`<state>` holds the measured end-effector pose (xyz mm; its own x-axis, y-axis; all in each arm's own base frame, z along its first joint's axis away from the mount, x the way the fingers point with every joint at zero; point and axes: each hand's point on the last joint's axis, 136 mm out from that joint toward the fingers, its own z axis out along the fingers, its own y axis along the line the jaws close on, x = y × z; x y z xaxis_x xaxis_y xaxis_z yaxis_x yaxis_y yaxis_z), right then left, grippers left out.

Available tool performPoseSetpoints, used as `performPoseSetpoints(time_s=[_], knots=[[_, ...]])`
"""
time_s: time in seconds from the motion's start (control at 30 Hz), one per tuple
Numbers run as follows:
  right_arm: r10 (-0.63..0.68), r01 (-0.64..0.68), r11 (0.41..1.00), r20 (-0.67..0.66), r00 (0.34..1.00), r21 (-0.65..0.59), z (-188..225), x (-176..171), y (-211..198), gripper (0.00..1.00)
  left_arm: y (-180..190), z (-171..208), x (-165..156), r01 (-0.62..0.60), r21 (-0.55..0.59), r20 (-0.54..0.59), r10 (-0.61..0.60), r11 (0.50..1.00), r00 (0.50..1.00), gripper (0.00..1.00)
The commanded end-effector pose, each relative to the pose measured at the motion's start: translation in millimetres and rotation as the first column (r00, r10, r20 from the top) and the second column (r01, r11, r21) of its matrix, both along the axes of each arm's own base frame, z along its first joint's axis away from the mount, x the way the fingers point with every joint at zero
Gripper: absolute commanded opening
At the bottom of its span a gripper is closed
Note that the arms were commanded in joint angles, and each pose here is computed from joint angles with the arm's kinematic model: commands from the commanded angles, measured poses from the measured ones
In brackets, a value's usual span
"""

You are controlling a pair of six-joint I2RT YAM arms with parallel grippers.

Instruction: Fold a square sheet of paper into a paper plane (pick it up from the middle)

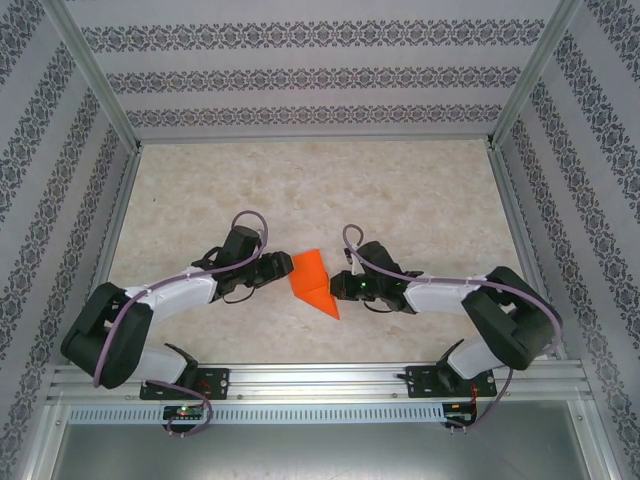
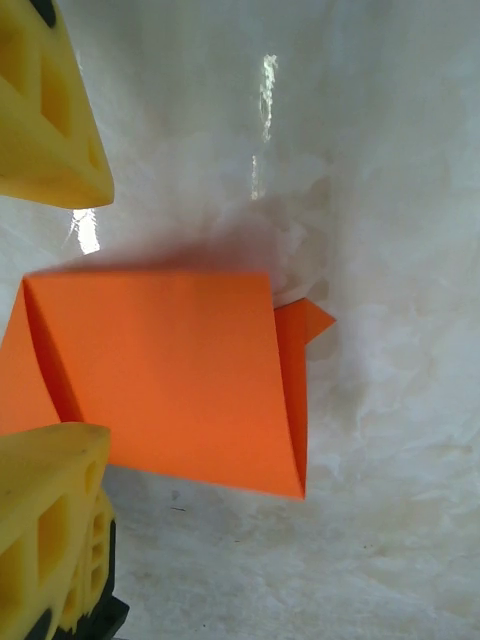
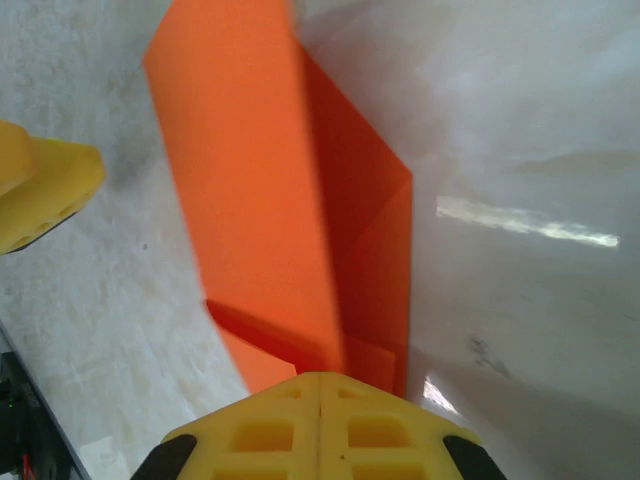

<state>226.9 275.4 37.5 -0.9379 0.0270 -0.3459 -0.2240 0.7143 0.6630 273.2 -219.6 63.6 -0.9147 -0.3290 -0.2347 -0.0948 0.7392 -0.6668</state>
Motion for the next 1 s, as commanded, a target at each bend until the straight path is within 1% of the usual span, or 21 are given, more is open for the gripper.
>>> performPoseSetpoints(time_s=[0.0,0.1,0.17,0.27,0.33,0.43,0.47,0.53,0.6,0.77,0.9,0.97], knots=[[0.023,-0.027,0.996,0.048,0.999,0.085,23.0,11.3,25.0,0.04,-21.2,17.8,7.6,0.056,-0.069,0.048,-0.053,0.996,0.997,0.60],[0.003,-0.004,0.999,0.029,1.000,0.034,15.4,15.2,18.6,0.03,-24.2,13.8,8.2,0.071,-0.073,0.044,-0.068,0.995,0.997,0.60],[-0.011,0.009,0.999,0.050,0.999,0.039,21.6,16.6,15.9,0.04,-25.2,9.1,9.3,0.071,-0.066,0.028,-0.070,0.995,0.997,0.60],[-0.056,0.058,0.998,0.083,0.995,-0.022,29.1,19.3,0.4,0.07,-28.4,9.7,9.0,0.080,-0.076,0.028,-0.078,0.994,0.997,0.60],[-0.020,0.018,1.000,0.102,0.995,0.016,43.0,14.1,5.0,0.08,-25.8,10.8,8.3,0.080,-0.060,0.029,-0.078,0.995,0.997,0.60],[0.087,-0.095,0.991,0.095,0.992,0.089,58.4,0.1,26.7,0.07,-19.4,11.2,7.5,0.064,-0.028,0.033,-0.063,0.998,0.997,0.61],[0.107,-0.115,0.990,0.085,0.991,0.085,57.7,-3.1,31.9,0.06,-17.9,10.7,7.3,0.061,-0.022,0.033,-0.060,0.998,0.998,0.61],[0.129,-0.133,0.989,0.067,0.989,0.057,51.4,-5.2,38.5,0.05,-16.3,9.4,7.1,0.057,-0.009,0.026,-0.057,0.998,0.998,0.61],[0.113,-0.114,0.993,0.041,0.993,0.021,37.8,-2.7,35.4,0.05,-16.9,8.7,6.7,0.060,-0.012,0.022,-0.059,0.998,0.998,0.61],[0.070,-0.070,0.997,0.003,0.998,-0.019,12.1,-0.2,23.1,0.04,-18.0,8.1,3.9,0.070,-0.021,0.016,-0.070,0.997,0.997,0.61],[0.057,-0.057,0.998,-0.024,0.998,-0.013,-3.0,-5.5,17.7,0.04,-20.6,3.8,1.3,0.084,-0.032,0.007,-0.084,0.996,0.996,0.62],[0.028,-0.029,0.999,-0.026,0.999,-0.038,-13.2,-5.2,9.1,0.04,-20.6,1.9,0.4,0.084,-0.034,0.004,-0.084,0.996,0.996,0.62]])
